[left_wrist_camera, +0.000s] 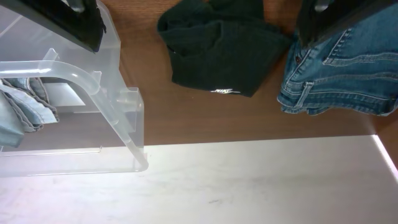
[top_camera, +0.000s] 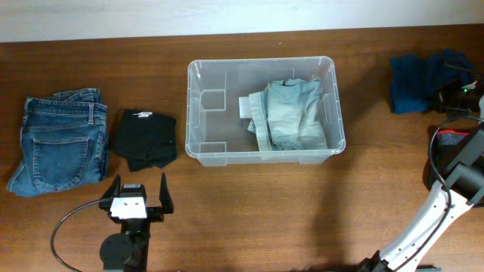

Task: Pack container
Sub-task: 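Grasp the dark teal shirt with the right gripper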

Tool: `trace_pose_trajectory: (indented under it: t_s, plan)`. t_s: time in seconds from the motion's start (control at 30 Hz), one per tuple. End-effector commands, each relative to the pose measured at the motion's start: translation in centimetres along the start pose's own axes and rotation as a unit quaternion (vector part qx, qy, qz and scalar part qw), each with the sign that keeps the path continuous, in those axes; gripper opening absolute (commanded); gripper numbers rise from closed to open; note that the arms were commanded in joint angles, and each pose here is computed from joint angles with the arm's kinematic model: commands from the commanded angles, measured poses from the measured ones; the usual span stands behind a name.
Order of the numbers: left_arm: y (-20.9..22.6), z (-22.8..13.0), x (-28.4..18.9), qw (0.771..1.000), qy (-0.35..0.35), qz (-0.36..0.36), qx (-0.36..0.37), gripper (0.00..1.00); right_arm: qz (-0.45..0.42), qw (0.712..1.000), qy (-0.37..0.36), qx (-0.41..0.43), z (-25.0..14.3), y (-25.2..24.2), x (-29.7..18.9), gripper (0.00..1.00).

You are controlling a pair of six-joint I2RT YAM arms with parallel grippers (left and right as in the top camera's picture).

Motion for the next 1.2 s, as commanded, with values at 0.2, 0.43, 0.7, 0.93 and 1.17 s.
trace_pose_trajectory:
  t_s: [0.2, 0.43, 0.7, 0.93, 1.17]
  plan:
    - [-0.1, -0.1, 0.0, 1.000, -0.002, -0.005, 0.008, 0.99, -0.013, 0.996, -0.009, -0.091, -0.9, 1.4, -2.9, 0.04]
    - [-0.1, -0.1, 0.0, 1.000, -0.002, -0.005, 0.008, 0.99, -0.073, 0.978, 0.021, -0.196, -2.5, 0.5, -2.5, 0.04]
    - [-0.1, -0.1, 0.0, 1.000, -0.002, -0.005, 0.008, 0.99, -0.195, 0.932, 0.040, -0.302, -5.1, 1.1, -1.0, 0.04]
    - [-0.1, -0.1, 0.0, 1.000, -0.002, -0.005, 0.008, 0.99, -0.230, 0.912, 0.036, -0.337, -7.3, 3.3, 0.6, 0.36]
    - [-0.1, -0.1, 0.0, 1.000, -0.002, -0.005, 0.008, 0.99, -0.233, 0.929, 0.043, -0.284, -6.8, 1.8, -0.3, 0.80]
Point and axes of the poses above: each gripper's point midway between its finger pads, its own x axis out along the fingers, its own y axis along the line the jaws close on, z = x × y, the point moved 6 cm from there along -x, back along the fingers, and after that the axes turned 2 degrees about x, right-handed, at the moved point
